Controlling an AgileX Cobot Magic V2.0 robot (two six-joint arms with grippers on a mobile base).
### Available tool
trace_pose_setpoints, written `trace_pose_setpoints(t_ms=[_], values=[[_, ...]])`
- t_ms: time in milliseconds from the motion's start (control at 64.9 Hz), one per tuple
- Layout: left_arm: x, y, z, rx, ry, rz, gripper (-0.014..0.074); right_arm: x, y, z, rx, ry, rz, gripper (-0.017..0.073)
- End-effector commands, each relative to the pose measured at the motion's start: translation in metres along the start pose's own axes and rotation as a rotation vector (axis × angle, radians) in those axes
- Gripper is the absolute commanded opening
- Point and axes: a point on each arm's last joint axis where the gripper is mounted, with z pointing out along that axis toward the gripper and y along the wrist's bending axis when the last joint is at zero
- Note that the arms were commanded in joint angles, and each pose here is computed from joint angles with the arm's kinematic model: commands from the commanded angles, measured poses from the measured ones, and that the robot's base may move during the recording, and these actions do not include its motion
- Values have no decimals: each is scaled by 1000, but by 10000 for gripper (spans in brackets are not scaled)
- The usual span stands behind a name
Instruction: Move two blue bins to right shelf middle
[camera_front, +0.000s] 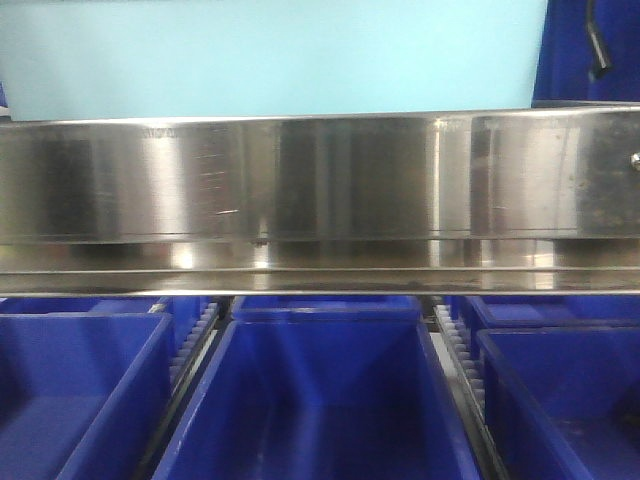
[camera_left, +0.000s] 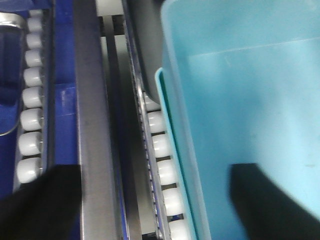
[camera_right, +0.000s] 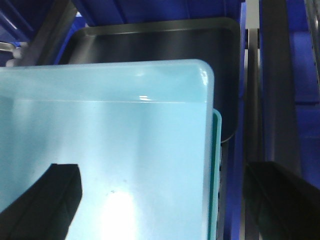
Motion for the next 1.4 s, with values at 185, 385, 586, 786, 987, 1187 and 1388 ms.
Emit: trace_pose_setpoints(t_ms=[185, 385, 586, 786, 987, 1187, 1388], values=[[2, 0, -46, -2, -110, -7, 589, -4, -2, -45, 34, -124, -110, 548], [20, 0, -78, -2, -149, -8, 589, 8, -6, -52, 49, -97, -143, 419], [55, 0, -80, 7, -148, -16, 589, 46, -24, -42, 124, 37, -168, 395], [82, -6, -59, 75, -160, -57, 589, 75, -30, -46, 111, 46, -172, 395], [91, -12, -33, 155, -138, -116, 589, 86, -17, -23, 61, 47, -211, 395], [88, -12, -22, 154, -124, -113, 589, 82, -14, -9, 49, 18, -156, 395], [89, -22, -11, 150, -65, -25, 589, 85, -15, 7, 66, 78, -154, 395]])
